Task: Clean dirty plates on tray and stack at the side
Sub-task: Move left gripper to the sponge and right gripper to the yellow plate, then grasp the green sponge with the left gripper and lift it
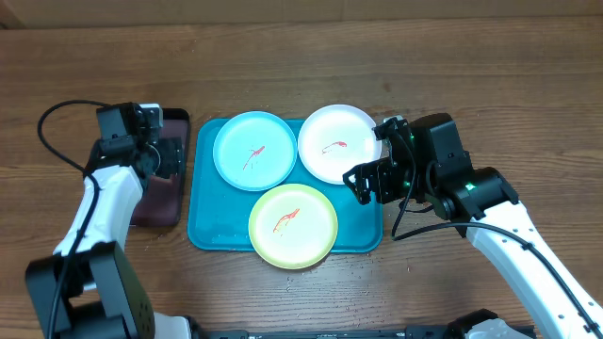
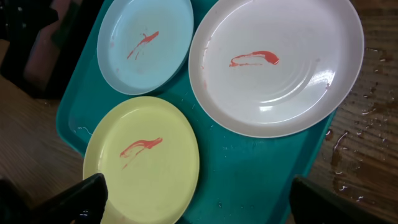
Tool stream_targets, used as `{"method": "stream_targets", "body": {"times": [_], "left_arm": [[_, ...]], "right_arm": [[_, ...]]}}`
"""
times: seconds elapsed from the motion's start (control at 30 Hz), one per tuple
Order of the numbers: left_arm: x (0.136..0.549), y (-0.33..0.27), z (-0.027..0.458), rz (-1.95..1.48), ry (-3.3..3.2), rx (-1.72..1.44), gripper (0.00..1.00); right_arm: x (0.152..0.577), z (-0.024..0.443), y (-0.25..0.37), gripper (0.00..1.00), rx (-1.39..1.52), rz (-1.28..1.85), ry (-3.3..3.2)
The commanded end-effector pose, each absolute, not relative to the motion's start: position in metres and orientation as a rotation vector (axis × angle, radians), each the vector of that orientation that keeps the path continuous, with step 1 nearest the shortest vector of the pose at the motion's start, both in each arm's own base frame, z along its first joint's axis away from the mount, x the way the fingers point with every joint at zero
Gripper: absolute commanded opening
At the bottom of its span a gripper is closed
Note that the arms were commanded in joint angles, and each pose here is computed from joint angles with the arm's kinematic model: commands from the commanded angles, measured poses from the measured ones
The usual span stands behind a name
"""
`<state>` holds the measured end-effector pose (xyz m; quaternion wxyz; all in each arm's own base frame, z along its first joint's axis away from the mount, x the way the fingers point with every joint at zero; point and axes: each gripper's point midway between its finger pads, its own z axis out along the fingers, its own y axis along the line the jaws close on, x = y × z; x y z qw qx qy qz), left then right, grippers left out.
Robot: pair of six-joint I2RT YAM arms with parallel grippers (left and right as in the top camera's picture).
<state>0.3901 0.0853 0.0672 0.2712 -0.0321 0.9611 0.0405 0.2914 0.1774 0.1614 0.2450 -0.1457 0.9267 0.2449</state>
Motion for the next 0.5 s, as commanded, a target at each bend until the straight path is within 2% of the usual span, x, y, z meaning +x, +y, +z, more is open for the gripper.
{"method": "stream_targets", "body": {"times": [0.0, 0.07, 0.37, 0.47], "left_arm": [[0.398, 0.091, 0.061, 0.135, 2.589, -0.050, 0.63], [0.398, 0.091, 0.056, 0.134, 2.599, -0.051, 0.59], [0.398, 0.094, 0.032, 0.146, 2.643, -0.059, 0.56], [0.398, 0.094, 0.025, 0.143, 2.656, -0.059, 0.53]], "right_arm": [[0.297, 0.174, 0.180, 0.93, -0.413, 0.663, 2.487], [0.297, 0.174, 0.180, 0.93, -0.413, 0.663, 2.487], [0.297, 0.174, 0.180, 0.89, -0.413, 0.663, 2.488], [0.297, 0.174, 0.180, 0.88, -0.413, 0.663, 2.487]]}}
